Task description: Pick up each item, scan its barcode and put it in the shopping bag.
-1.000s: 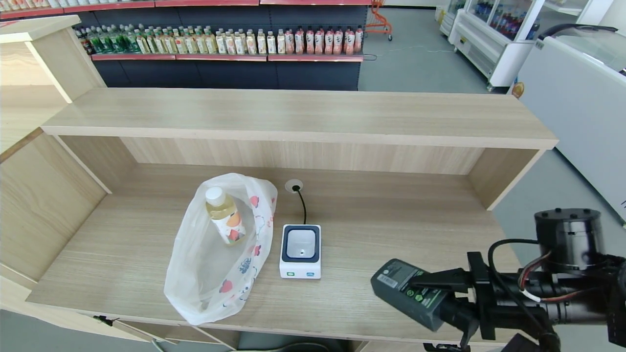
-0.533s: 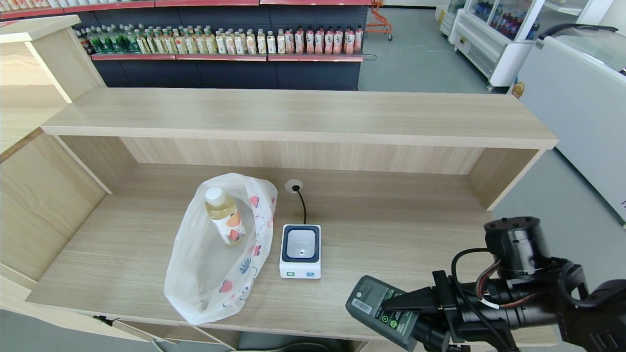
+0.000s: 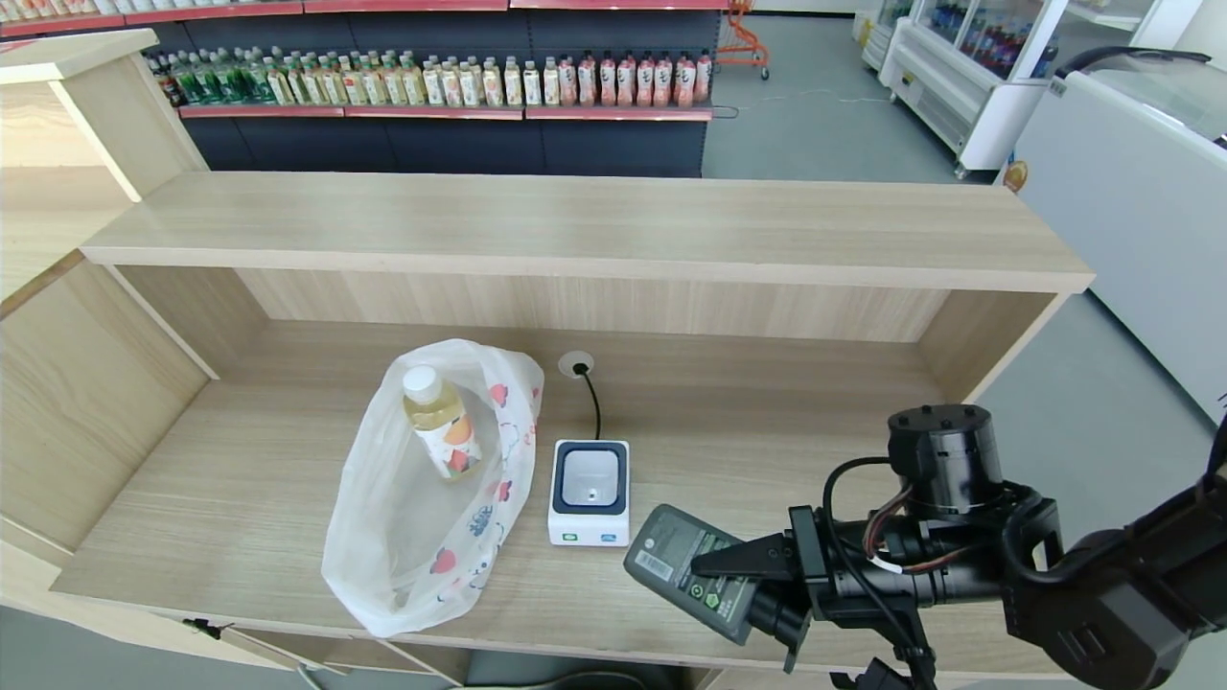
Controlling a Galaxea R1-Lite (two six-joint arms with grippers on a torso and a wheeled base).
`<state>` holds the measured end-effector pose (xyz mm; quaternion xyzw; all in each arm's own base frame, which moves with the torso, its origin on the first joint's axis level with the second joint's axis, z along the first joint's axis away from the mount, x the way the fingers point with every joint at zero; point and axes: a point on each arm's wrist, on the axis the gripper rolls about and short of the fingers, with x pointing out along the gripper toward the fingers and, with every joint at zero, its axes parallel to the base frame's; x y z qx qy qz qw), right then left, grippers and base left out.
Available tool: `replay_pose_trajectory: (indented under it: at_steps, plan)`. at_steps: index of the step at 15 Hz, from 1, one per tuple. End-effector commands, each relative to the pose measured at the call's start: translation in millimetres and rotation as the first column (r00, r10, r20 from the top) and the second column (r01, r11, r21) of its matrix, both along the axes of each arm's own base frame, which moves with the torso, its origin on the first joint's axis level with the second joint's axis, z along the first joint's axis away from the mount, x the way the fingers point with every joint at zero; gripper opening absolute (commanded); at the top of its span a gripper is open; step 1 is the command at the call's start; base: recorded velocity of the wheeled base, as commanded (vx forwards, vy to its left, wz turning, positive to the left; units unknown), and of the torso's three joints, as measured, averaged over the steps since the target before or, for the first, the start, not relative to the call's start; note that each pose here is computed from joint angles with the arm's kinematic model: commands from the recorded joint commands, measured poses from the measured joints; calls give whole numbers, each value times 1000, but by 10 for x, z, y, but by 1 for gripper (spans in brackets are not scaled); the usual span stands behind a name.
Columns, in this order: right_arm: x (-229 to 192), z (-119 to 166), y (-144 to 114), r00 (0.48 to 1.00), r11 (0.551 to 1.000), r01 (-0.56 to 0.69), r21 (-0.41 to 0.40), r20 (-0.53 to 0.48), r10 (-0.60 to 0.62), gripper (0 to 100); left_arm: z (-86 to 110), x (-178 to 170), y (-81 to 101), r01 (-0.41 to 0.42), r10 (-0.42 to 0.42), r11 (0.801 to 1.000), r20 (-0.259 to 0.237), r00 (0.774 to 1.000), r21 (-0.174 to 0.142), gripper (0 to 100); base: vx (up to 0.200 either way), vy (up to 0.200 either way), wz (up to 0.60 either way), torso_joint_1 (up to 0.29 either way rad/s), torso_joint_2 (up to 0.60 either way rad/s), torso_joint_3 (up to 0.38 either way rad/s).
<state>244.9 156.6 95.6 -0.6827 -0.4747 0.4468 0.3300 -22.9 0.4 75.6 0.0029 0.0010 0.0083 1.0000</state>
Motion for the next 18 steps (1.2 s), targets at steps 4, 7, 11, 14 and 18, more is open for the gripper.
replay_pose_trajectory:
  at_steps: [4,7,11,14,18]
  plan:
    - [26,23,-1,994,999,-49,1,95,49,0,0,0,0,0,0,1000,0,1000,0,100,0,0,0,0,0,0]
    - [60,76,-63,992,999,-34,9,125,33,0,0,0,0,0,0,1000,0,1000,0,100,0,0,0,0,0,0]
    - [51,79,-50,989,998,-56,14,135,54,0,0,0,0,0,0,1000,0,1000,0,100,0,0,0,0,0,0]
    - [14,143,-60,984,998,-64,18,170,60,0,0,0,0,0,0,1000,0,1000,0,100,0,0,0,0,0,0]
    - [4,185,-60,981,997,-66,25,184,61,0,0,0,0,0,0,1000,0,1000,0,100,0,0,0,0,0,0]
